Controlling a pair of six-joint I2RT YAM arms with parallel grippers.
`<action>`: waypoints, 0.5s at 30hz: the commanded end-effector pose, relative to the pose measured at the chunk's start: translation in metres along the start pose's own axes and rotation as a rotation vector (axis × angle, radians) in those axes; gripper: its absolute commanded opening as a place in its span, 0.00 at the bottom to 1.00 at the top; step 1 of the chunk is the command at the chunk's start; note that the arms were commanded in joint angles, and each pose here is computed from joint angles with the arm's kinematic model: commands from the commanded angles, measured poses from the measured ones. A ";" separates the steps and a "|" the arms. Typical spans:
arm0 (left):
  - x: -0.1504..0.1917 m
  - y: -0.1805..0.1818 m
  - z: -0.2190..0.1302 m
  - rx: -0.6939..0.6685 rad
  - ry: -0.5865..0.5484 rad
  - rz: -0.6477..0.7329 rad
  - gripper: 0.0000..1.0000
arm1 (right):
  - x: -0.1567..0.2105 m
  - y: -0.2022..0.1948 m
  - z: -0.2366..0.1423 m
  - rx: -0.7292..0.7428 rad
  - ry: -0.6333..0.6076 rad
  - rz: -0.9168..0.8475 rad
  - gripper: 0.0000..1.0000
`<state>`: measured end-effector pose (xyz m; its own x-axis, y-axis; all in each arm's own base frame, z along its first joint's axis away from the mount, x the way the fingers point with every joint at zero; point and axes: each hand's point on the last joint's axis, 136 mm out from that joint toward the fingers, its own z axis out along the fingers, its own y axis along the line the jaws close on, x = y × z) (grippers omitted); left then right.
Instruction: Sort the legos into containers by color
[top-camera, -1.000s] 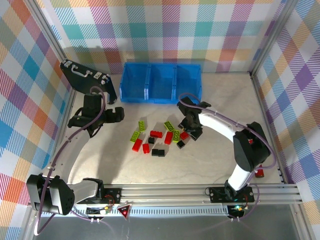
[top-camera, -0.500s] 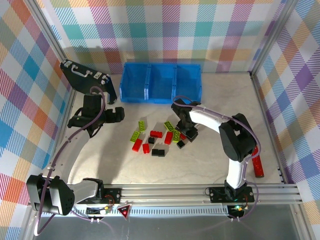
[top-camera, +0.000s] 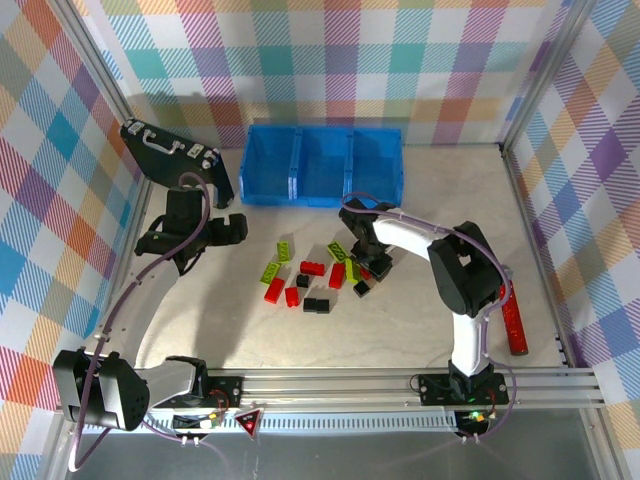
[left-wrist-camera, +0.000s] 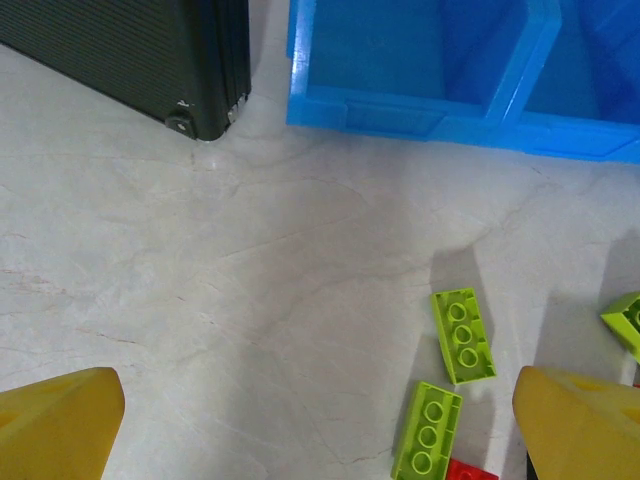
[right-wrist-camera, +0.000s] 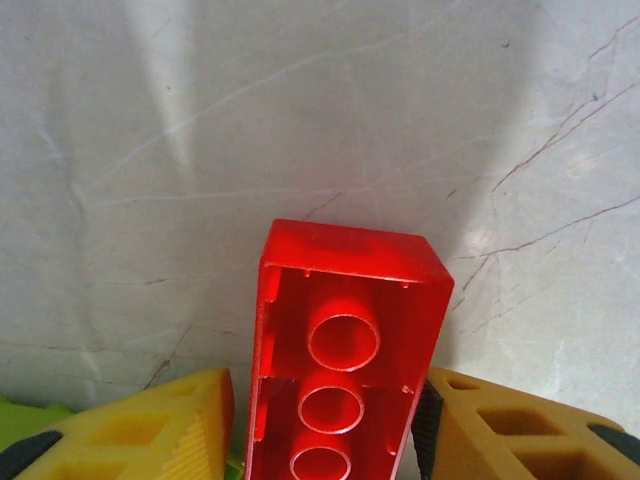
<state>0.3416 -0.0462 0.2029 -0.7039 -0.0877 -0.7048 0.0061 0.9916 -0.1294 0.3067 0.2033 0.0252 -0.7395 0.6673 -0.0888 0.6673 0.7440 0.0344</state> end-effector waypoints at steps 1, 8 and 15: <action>-0.005 0.003 -0.004 -0.011 -0.028 0.008 1.00 | -0.004 -0.004 -0.003 0.017 -0.031 -0.003 0.51; -0.004 0.003 -0.003 -0.011 -0.024 0.008 1.00 | -0.007 -0.005 -0.008 0.010 -0.047 -0.005 0.41; -0.004 0.003 -0.003 -0.006 -0.026 0.008 1.00 | -0.011 -0.006 -0.022 -0.010 -0.071 -0.029 0.39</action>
<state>0.3416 -0.0462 0.2029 -0.7039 -0.0873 -0.7049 0.0063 0.9916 -0.1292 0.3107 0.1990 0.0296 -0.7365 0.6650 -0.1240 0.6663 0.7448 0.0369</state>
